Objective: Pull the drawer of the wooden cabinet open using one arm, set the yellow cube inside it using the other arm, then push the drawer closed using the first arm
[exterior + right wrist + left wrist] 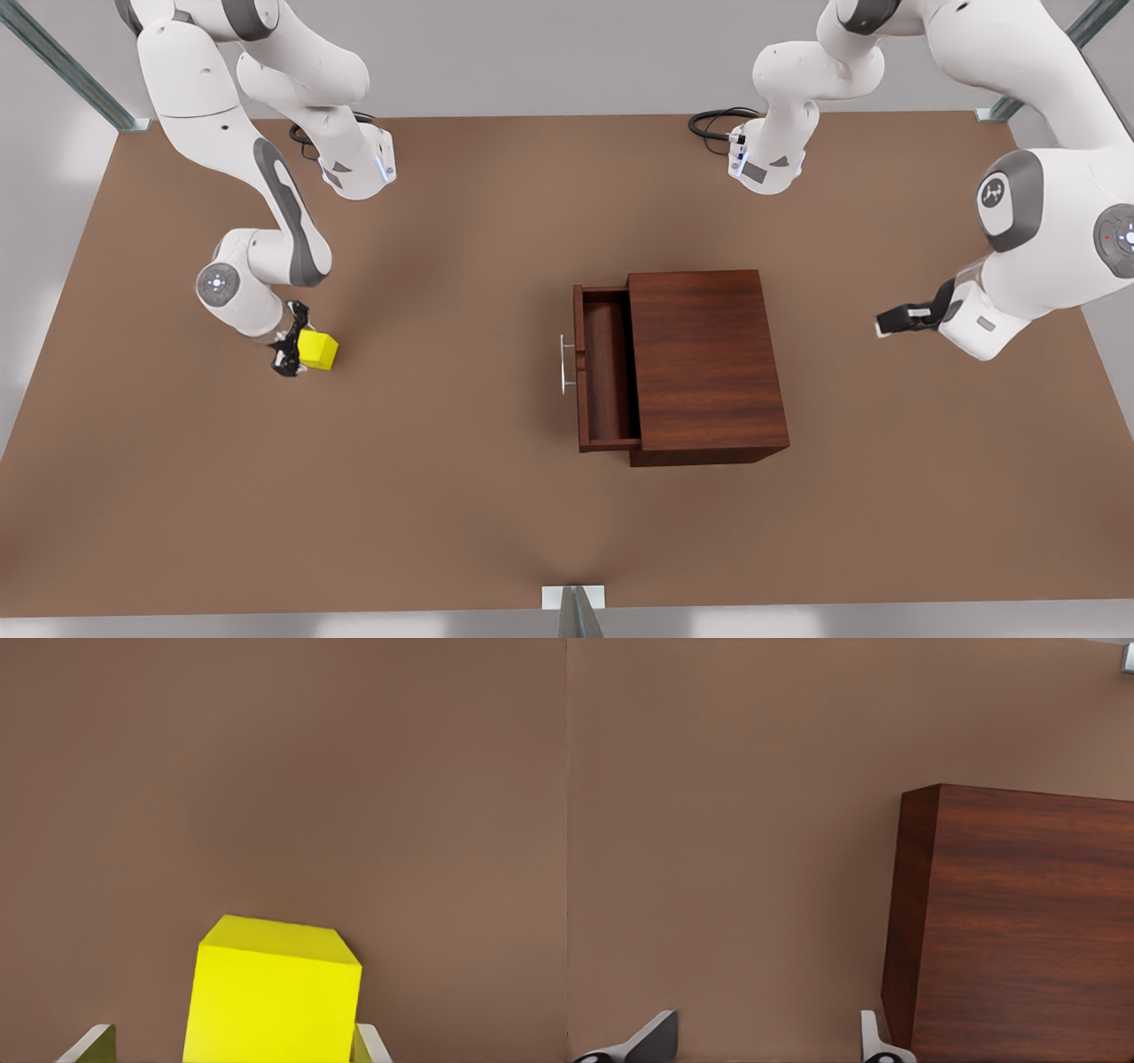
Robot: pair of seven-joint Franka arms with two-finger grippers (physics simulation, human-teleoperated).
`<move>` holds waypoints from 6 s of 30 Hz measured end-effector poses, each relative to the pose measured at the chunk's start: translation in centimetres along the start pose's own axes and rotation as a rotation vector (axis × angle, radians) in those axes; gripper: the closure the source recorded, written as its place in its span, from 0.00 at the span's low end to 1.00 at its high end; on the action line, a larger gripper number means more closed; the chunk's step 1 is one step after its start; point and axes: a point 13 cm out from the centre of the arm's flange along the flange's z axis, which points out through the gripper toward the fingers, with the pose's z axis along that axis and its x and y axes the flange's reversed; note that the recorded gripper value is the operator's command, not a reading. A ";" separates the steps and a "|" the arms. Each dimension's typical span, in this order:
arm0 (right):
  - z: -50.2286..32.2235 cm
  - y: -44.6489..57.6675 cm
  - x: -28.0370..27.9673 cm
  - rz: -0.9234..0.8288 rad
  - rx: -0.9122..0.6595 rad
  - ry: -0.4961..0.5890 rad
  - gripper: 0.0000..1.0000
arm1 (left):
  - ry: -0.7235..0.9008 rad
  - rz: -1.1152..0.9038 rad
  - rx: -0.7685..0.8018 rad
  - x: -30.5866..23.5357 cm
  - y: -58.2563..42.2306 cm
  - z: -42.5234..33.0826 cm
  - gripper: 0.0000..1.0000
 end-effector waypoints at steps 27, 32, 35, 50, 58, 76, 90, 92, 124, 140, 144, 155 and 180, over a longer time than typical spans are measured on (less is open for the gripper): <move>-0.2 2.5 -0.4 -0.030 -0.078 -0.026 0.48 | 0.077 0.094 -0.007 2.7 -0.4 -0.3 0.00; -6.9 7.5 2.8 -0.071 -0.130 -0.017 0.48 | 0.078 0.098 -0.007 2.8 -0.4 -0.3 0.00; -11.2 10.1 6.7 -0.121 -0.134 -0.004 0.48 | 0.080 0.103 -0.007 2.8 -0.5 -0.2 0.00; -25.2 12.0 36.5 -0.358 -0.047 0.047 0.47 | 0.081 0.130 -0.008 3.5 -1.5 -0.5 0.00; -20.7 7.2 49.6 -0.383 0.038 0.018 0.47 | 0.098 0.137 -0.008 4.2 -1.7 -0.6 0.00; -16.8 2.8 60.3 -0.130 -0.015 0.063 0.46 | 0.116 0.118 -0.008 4.2 -0.3 -0.1 0.00; -17.9 4.6 61.3 0.078 -0.069 0.123 0.00 | 0.116 0.123 -0.009 4.2 -0.4 -0.1 0.00; -23.2 11.2 52.5 0.178 -0.094 0.113 0.00 | 0.115 0.127 -0.009 4.1 -0.8 -0.2 0.00; -22.8 10.9 0.5 -1.130 0.191 0.049 0.00 | -0.418 -0.041 -0.025 5.1 -57.8 27.5 0.00; -22.5 11.0 0.7 -1.416 0.190 0.083 0.00 | -0.397 -0.161 -0.104 5.9 -55.2 31.4 0.00; -22.4 11.1 0.7 -1.451 0.189 0.087 0.00 | -0.394 -0.184 -0.125 4.9 -53.7 30.4 0.00; -22.4 11.1 0.7 -1.516 0.189 0.094 0.00 | -0.384 -0.213 -0.214 2.8 -49.5 30.8 0.00; -22.4 11.1 0.5 -1.577 0.192 0.096 0.00 | -0.014 -0.626 -0.049 3.0 -5.6 3.3 0.00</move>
